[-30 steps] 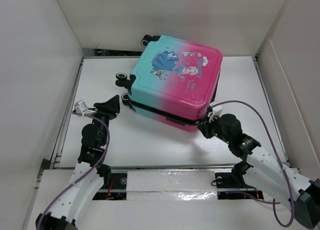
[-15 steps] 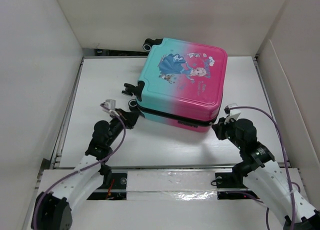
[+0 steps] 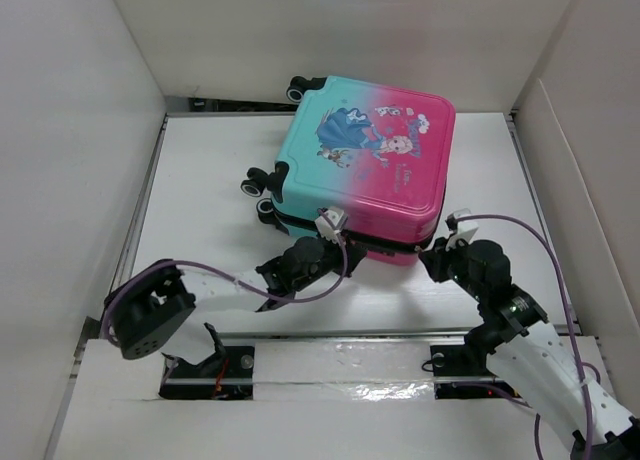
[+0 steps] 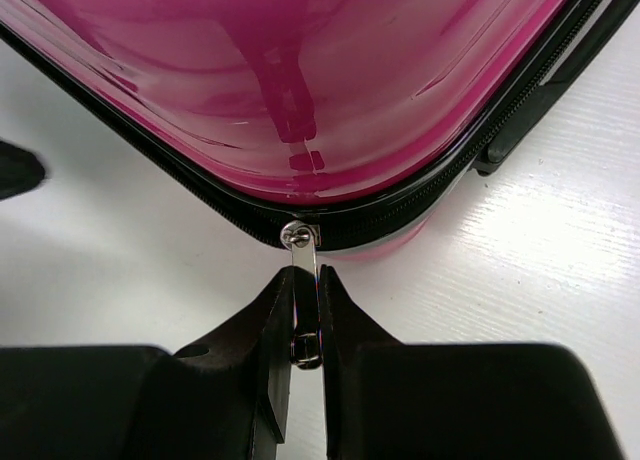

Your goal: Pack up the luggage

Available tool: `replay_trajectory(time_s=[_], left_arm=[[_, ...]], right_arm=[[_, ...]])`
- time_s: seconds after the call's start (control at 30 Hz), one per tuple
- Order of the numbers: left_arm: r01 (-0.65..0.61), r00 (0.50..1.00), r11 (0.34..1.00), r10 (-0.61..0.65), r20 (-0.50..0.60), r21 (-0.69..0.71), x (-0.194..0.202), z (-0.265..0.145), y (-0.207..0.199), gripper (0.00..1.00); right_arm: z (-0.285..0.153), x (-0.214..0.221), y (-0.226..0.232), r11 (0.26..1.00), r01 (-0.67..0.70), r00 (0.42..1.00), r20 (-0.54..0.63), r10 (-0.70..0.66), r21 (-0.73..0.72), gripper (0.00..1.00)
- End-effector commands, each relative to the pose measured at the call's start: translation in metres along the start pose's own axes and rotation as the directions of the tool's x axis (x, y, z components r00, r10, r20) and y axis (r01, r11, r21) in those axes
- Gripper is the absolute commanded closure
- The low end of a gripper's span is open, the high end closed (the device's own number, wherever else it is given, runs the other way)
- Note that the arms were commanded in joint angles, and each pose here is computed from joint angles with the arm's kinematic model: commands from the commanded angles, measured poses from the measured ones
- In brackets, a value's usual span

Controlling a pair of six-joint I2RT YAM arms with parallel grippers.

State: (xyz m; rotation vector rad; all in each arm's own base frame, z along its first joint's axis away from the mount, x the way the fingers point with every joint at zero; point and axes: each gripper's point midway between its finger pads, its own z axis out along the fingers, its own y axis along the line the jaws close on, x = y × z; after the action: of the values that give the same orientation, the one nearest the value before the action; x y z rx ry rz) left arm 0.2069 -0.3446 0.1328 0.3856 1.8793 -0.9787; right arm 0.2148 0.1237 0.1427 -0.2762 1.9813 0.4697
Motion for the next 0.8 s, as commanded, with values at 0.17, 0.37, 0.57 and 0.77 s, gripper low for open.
replay_trajectory(time_s=[0.17,0.37,0.57,0.77], left_arm=[[-0.012,0.993,0.999,0.007,0.115,0.043,-0.043,0.064,-0.033,1.00],[-0.019,0.994,0.999,0.014,0.109,0.040,-0.044,0.088,-0.037,1.00],[0.000,0.995,0.997,-0.008,0.100,0.075,-0.044,0.103,-0.047,1.00],[0.020,0.994,0.998,-0.026,0.103,0.067,-0.045,0.091,-0.045,1.00]], right_arm=[[-0.005,-0.025,0.038,0.982,0.033,0.995,0.100,-0.014,-0.183,1.00],[-0.010,-0.026,0.071,0.955,0.074,0.993,0.110,-0.044,-0.286,1.00],[-0.019,-0.032,0.106,0.923,0.067,0.992,0.128,-0.019,-0.379,1.00],[0.019,-0.038,0.144,0.899,-0.005,0.984,0.156,0.081,-0.438,1.00]])
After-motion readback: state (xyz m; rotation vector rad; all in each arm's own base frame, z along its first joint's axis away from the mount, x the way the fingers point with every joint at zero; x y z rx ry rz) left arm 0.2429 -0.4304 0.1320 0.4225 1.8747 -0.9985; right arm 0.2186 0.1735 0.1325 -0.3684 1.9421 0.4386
